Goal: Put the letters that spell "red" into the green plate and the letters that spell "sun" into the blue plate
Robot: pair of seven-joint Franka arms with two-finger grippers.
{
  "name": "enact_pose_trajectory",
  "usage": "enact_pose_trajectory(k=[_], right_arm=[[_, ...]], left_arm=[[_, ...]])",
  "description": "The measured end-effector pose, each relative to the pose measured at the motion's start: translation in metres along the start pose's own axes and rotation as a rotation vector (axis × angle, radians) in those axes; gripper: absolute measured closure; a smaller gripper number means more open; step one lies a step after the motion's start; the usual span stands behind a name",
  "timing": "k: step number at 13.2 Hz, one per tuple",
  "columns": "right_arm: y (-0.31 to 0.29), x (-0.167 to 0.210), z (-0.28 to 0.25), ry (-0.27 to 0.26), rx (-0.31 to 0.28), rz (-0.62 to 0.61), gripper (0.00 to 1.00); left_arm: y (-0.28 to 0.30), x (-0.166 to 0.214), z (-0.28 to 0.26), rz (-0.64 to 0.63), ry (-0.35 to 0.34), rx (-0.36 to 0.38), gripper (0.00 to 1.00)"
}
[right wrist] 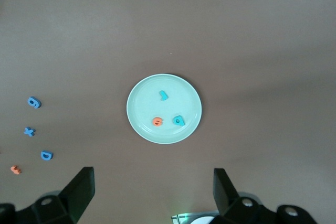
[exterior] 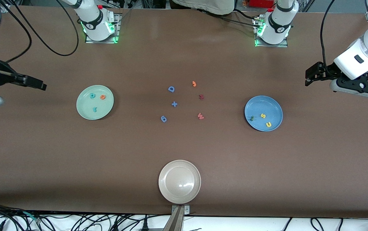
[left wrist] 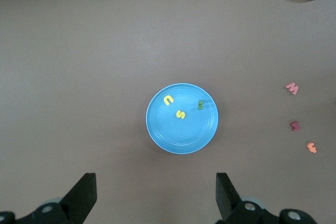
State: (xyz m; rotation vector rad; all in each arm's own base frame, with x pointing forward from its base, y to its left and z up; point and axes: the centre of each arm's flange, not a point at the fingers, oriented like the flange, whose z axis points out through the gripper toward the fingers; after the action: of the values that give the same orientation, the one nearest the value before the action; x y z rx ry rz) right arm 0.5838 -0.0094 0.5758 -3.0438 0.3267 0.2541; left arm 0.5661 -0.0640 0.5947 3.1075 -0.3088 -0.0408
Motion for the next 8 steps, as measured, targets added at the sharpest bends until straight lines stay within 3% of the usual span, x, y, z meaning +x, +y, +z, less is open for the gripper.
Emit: enact_pose_trajectory(k=[2, 5, 8], right_arm=[[0.015, -0.004, -0.009, 0.011, 0.018, 0.01, 0.0], [0.025, -0.016, -0.014, 0.036, -0.03, 0.004, 0.0], [0.021, -0.029, -0.006, 0.069, -0.037, -0.015, 0.0]], left_arm=[[0.003, 0.001, 0.003, 0.004, -0.007, 0.001, 0.0], [0.008, 0.002, 0.005, 0.004, -0.009, -0.038, 0.0], [0.007, 0.001, 0.004, 0.0, -0.01, -0.048, 0.0]])
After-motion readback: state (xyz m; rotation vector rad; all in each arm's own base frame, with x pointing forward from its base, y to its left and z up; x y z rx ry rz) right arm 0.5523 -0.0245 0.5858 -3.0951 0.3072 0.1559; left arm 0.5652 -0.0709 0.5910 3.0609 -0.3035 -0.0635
